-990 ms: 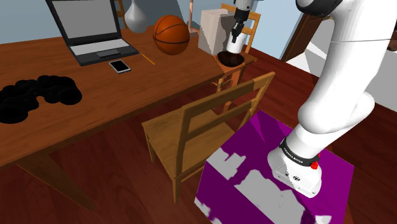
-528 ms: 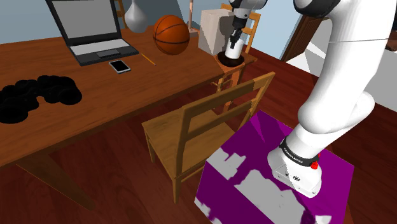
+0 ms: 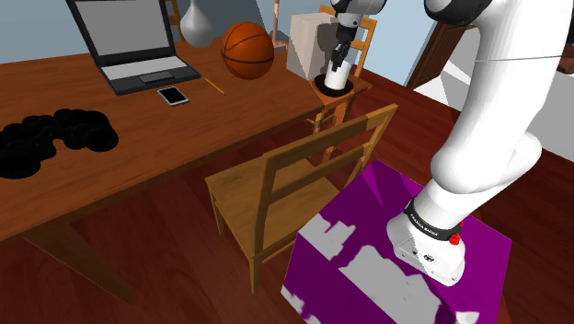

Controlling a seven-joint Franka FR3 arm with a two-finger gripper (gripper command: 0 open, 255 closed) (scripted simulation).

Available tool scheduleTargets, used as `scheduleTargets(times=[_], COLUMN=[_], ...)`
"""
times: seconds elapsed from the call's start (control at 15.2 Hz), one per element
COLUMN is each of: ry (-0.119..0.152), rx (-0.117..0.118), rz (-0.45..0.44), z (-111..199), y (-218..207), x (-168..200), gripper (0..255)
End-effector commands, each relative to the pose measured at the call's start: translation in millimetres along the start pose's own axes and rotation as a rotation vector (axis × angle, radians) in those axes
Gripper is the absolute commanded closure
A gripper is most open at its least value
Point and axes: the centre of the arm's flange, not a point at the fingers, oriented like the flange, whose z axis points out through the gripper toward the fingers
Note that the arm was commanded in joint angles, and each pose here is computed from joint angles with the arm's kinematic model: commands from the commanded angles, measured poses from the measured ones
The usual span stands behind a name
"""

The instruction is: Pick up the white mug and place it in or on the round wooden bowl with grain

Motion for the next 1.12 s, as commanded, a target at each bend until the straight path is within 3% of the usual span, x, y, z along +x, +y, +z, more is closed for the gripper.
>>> scheduleTargets(times=[0.0, 0.26, 0.53, 1.06], ry=[0.0, 0.0, 0.0, 0.0], rx=[0.0, 0.0, 0.0, 0.0], rz=[0.0, 0.0, 0.0, 0.0], z=[0, 0, -50, -50], y=[0, 0, 0, 0], x=[0, 0, 0, 0], gripper=[0, 0, 0, 0])
